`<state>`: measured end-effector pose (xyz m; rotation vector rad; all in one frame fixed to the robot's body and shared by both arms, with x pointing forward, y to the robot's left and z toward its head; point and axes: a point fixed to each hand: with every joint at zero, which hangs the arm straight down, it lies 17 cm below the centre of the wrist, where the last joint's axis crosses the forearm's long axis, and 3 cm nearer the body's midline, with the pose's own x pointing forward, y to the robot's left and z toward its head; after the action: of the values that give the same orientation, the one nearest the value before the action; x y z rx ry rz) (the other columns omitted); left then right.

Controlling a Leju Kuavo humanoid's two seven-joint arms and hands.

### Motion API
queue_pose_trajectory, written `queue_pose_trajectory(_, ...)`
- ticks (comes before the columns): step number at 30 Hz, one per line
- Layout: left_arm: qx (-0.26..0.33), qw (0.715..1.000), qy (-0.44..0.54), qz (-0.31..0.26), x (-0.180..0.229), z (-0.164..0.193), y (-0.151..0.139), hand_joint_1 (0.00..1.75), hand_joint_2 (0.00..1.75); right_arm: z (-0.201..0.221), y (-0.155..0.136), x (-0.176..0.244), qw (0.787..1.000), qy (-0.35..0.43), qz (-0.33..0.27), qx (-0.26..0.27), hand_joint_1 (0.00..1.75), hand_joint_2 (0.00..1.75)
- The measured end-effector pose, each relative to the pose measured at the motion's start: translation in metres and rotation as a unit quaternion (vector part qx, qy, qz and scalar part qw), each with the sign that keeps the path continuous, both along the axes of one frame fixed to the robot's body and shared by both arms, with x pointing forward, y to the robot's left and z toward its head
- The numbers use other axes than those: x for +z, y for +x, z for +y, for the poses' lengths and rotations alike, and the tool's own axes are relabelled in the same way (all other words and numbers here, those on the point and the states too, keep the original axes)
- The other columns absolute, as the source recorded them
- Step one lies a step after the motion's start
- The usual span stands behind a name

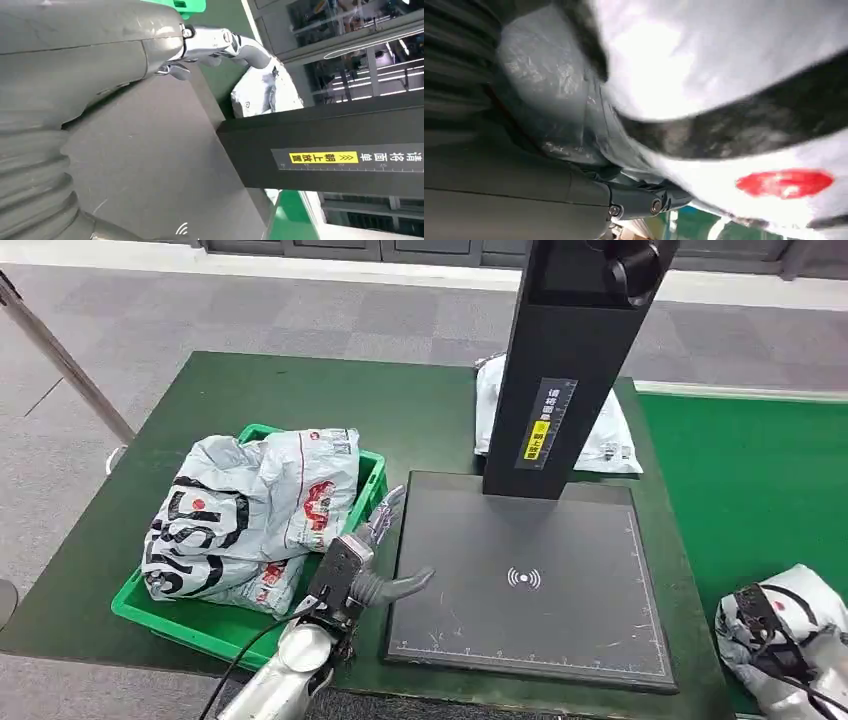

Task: Moved the parcel from conveyor to table for the left to box.

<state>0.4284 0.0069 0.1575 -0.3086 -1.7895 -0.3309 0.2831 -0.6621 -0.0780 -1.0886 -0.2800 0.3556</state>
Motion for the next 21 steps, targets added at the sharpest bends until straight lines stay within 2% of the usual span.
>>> queue_pose_trajectory(2, 0.008, 1.0, 0.001, -0.001, 0.0, 0.003, 0.002, 0.0, 1.75, 0.017, 0.02, -0.005, 0.996, 0.068, -0.046, 0.02, 1.75, 1.75)
queue_pose_trajectory(3, 0.01, 1.0, 0.001, -0.001, 0.0, 0.004, 0.002, 0.0, 1.75, 0.029, 0.039, -0.001, 0.989, 0.106, -0.092, 0.038, 1.75, 1.75)
queue_pose_trajectory(6, 0.012, 1.0, 0.0, -0.001, 0.001, 0.007, 0.003, 0.0, 1.75, 0.045, 0.07, 0.017, 0.972, 0.153, -0.171, 0.059, 1.75, 1.75)
queue_pose_trajectory(13, 0.016, 1.0, 0.0, -0.001, 0.0, 0.01, 0.005, 0.0, 1.75, 0.052, 0.087, 0.033, 0.96, 0.165, -0.216, 0.06, 1.75, 1.75)
queue_pose_trajectory(21, 0.018, 1.0, -0.003, -0.002, 0.003, 0.011, 0.005, 0.0, 1.75, 0.057, 0.097, 0.038, 0.957, 0.171, -0.226, 0.069, 1.75, 1.75)
